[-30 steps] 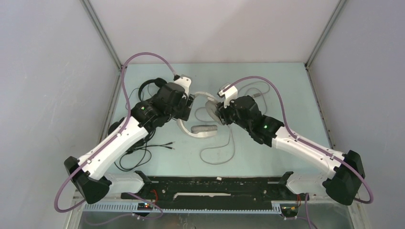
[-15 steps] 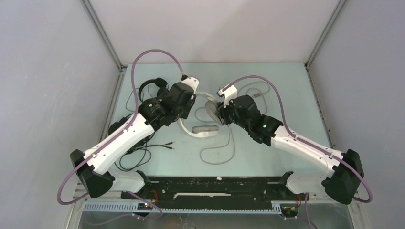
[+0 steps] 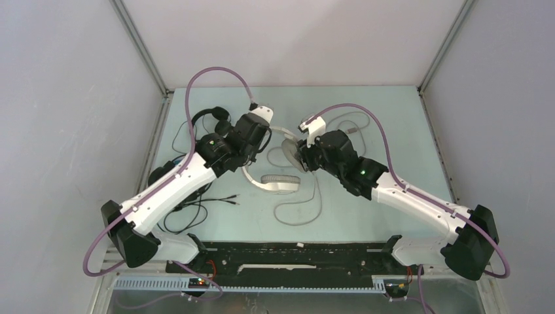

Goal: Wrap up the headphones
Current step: Wrap the headphones cable around the headphones.

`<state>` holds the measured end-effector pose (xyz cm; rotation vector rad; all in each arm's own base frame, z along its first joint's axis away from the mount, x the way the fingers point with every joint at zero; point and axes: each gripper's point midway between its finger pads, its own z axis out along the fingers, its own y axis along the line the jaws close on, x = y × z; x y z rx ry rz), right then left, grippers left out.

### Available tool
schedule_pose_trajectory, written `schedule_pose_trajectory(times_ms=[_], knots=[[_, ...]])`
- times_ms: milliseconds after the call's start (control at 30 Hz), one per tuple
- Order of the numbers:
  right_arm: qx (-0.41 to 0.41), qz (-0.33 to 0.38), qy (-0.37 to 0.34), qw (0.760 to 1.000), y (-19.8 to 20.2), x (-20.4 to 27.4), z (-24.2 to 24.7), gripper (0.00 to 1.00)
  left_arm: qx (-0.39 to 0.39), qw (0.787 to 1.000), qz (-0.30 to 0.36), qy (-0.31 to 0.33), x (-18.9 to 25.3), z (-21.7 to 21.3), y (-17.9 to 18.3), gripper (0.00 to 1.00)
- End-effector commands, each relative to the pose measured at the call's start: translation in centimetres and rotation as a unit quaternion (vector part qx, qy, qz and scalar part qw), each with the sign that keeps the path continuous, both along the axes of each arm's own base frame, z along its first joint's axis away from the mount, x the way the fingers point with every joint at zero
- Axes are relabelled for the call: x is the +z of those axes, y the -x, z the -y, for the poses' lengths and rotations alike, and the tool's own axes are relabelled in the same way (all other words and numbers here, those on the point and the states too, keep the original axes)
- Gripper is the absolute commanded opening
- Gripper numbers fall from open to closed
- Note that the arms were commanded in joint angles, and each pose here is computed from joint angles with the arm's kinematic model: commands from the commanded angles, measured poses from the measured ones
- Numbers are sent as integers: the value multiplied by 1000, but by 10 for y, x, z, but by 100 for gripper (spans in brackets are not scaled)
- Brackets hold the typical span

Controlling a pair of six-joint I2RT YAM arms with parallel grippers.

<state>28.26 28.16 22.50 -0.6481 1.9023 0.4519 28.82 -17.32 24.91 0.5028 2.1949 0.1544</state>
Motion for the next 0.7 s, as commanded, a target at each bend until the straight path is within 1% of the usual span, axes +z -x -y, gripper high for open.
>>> schedule_pose_trajectory(times_ms=[0,33,167,233,267,367,467,567,600,667], knots=[[25,47,-79,995,-8,56,-19,37,-1,999,36,20,23,2,-6,2],[35,53,-80,995,-7,58,-21,41,2,999,43,25,27,1,-8,0],[55,72,-87,992,-1,71,-22,52,27,996,76,36,44,-12,-15,0],[74,76,-95,990,8,79,-23,61,42,994,93,44,53,-20,-19,0],[87,76,-98,988,12,82,-23,68,48,993,100,51,57,-24,-21,0],[104,74,-105,986,22,87,-22,79,64,988,125,72,68,-35,-25,0],[114,73,-114,984,29,94,-19,84,75,983,147,85,79,-44,-25,0],[139,79,-123,979,39,99,-19,88,85,981,156,82,85,-54,-24,0],[150,87,-128,977,44,103,-18,92,93,980,158,81,87,-58,-24,0],[162,103,-135,972,48,104,-18,94,110,977,158,87,90,-67,-23,0]])
